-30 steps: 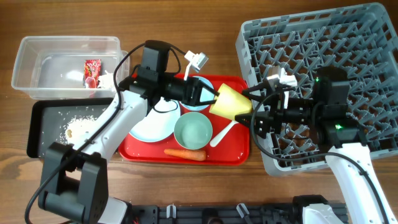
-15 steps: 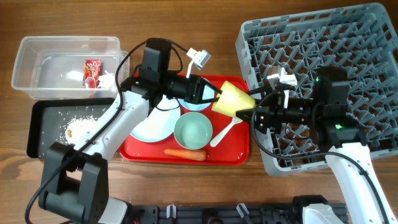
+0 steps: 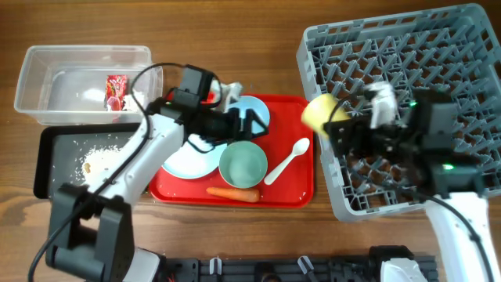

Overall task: Sort waste into correct bins and load items into the dishwasher rack
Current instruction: 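Place the yellow cup in the dish rack with the right gripper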

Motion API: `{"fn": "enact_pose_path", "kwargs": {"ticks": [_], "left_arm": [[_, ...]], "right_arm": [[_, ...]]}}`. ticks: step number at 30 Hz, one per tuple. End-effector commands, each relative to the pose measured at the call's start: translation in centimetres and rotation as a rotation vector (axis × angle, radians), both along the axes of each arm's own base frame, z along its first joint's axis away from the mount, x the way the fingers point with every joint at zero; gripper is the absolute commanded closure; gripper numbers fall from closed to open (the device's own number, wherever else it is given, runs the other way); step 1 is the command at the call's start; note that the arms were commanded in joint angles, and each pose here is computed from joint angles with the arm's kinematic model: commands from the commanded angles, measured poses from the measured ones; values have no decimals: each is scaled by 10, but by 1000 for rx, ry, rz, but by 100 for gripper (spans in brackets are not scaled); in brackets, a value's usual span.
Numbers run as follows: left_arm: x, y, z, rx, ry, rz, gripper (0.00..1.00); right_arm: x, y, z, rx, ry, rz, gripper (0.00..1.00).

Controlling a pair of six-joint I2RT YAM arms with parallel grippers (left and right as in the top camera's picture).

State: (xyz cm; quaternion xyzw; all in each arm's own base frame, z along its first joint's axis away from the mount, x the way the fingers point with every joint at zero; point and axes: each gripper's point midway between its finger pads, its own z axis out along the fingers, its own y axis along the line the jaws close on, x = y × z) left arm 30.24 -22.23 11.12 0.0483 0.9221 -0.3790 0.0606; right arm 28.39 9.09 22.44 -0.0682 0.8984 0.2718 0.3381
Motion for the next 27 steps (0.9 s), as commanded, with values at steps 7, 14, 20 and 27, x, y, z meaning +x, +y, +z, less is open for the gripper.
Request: {"fn": "enact_pose_path", "kwargs": {"ticks": [7, 14, 20, 27], "left_arm": [[11, 129, 46, 433, -237, 331, 0], [10, 129, 46, 434, -235, 330, 0], [9, 129, 46, 435, -231, 329, 0], [5, 130, 43, 442, -211, 324, 0]], "right_arm": [[-18, -179, 25, -244, 257, -728, 61], [-39, -249, -51, -203, 620, -908, 58], [-41, -264, -74, -214, 706, -955, 3], [-14, -237, -66, -32, 620, -835, 0]]}}
